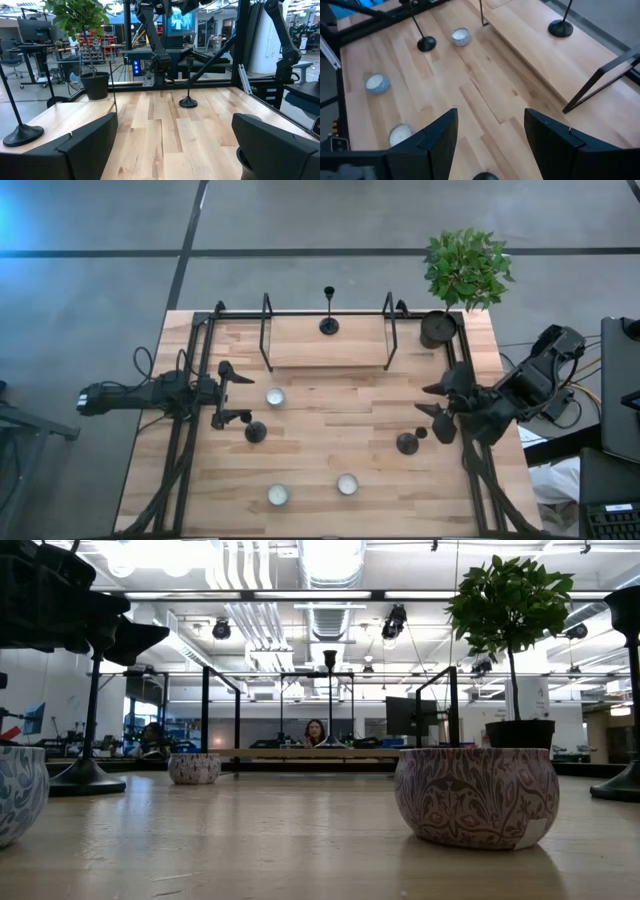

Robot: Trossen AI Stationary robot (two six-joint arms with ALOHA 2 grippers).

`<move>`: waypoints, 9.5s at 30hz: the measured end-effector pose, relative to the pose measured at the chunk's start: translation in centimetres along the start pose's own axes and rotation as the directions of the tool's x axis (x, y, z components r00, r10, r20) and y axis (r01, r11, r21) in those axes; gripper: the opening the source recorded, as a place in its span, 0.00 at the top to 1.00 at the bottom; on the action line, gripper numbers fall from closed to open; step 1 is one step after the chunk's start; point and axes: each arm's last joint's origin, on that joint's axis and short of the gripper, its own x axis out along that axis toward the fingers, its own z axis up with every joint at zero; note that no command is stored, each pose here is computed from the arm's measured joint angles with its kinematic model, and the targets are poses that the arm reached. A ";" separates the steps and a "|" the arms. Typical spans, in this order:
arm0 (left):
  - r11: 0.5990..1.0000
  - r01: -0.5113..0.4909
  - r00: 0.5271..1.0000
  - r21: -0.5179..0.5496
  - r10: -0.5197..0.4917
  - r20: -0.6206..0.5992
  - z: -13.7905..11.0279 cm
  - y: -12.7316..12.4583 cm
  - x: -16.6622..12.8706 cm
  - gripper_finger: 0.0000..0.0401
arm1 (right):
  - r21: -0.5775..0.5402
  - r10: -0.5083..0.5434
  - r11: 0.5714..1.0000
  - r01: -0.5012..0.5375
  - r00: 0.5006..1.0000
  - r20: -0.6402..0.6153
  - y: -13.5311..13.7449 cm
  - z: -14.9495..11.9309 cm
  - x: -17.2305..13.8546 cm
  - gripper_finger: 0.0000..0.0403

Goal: Pick & Place candle stick holders
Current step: Put the right black candle holder on the shelf

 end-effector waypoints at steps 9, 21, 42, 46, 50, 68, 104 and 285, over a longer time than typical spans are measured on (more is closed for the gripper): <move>1.000 0.000 1.000 0.000 0.000 0.000 0.0 0.0 0.0 0.01 | 0.005 -0.041 0.999 0.041 0.997 0.058 1.3 -1.7 0.5 0.46; 1.000 0.000 1.000 0.000 0.000 0.000 0.0 0.0 0.0 0.01 | 0.047 -0.014 0.999 0.011 0.998 0.066 2.1 -2.5 0.1 0.46; 1.000 0.001 1.000 0.000 -0.001 0.000 0.0 0.0 0.0 0.01 | 0.054 0.078 0.995 -0.083 0.993 0.084 5.2 -3.9 -1.7 0.71; 1.000 0.000 1.000 0.000 0.000 0.000 0.0 0.0 0.0 0.01 | 0.063 0.105 0.992 -0.109 0.992 0.064 5.9 -4.4 -2.2 0.78; 1.000 0.000 1.000 0.000 0.000 0.000 0.0 0.0 0.0 0.01 | 0.080 0.124 0.989 -0.125 0.992 0.017 6.8 -5.4 -2.5 0.86; 1.000 0.000 1.000 0.000 0.000 0.000 0.0 0.0 0.0 0.01 | 0.149 -0.007 0.989 0.027 0.991 -0.130 9.7 -13.1 -2.5 0.98; 1.000 0.001 1.000 0.000 -0.001 0.000 0.0 0.0 0.0 0.01 | 0.056 -0.277 0.956 0.289 0.948 -0.157 10.5 -25.6 8.9 0.98; 1.000 0.000 1.000 0.000 0.000 0.000 0.0 0.0 0.0 0.01 | -0.001 -0.114 0.993 0.115 0.984 0.137 3.7 -15.3 6.3 0.98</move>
